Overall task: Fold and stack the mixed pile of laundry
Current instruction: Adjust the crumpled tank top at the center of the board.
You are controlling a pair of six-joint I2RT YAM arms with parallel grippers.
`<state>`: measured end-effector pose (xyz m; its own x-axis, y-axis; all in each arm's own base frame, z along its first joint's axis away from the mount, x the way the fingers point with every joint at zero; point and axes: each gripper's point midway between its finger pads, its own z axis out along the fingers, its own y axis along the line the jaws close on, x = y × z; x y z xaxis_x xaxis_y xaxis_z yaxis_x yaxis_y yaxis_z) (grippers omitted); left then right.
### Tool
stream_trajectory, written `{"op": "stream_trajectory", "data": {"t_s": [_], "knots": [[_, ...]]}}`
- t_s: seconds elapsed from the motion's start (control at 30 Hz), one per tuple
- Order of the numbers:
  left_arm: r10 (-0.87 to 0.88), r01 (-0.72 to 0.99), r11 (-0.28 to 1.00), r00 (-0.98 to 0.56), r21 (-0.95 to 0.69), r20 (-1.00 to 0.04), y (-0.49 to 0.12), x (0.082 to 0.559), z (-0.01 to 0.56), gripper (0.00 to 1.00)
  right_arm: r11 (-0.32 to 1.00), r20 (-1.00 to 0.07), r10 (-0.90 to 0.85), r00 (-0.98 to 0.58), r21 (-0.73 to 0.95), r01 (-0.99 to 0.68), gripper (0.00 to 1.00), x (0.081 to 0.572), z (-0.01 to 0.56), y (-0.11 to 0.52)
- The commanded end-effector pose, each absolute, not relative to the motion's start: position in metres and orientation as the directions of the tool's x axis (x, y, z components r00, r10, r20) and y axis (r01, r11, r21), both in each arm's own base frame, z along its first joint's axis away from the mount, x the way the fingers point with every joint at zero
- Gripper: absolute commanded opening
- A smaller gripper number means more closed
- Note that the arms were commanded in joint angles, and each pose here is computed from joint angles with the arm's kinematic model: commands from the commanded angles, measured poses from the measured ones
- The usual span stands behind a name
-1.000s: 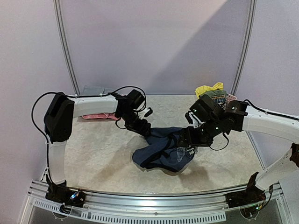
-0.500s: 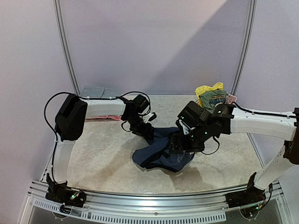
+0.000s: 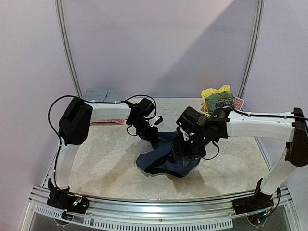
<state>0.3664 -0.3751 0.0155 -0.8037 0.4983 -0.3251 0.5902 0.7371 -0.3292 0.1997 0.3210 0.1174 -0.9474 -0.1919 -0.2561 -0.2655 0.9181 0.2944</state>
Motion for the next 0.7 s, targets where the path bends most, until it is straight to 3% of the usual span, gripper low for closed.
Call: {"op": "stream_trajectory", "data": {"t_s": [0.0, 0.07, 0.37, 0.67], "knots": [[0.497, 0.600, 0.727, -0.795, -0.334, -0.348, -0.381, 0.370, 0.021, 0.11, 0.918, -0.274, -0.197, -0.941, 0.285, -0.275, 0.82, 0.207, 0.116, 0.333], [0.492, 0.598, 0.733, -0.795, -0.324, -0.355, -0.379, 0.370, 0.026, 0.00, 0.927, -0.269, -0.186, -0.945, 0.271, -0.260, 0.81, 0.212, 0.111, 0.336], [0.453, 0.564, 0.752, -0.818, -0.341, -0.354, -0.364, 0.353, 0.038, 0.00, 0.914, -0.276, -0.208, -0.938, 0.286, -0.286, 0.76, 0.236, 0.104, 0.380], [0.410, 0.525, 0.778, -0.840, -0.345, -0.355, -0.347, 0.338, 0.042, 0.00, 0.931, -0.138, -0.234, -0.962, 0.253, -0.263, 0.64, 0.229, 0.053, 0.390]]}}
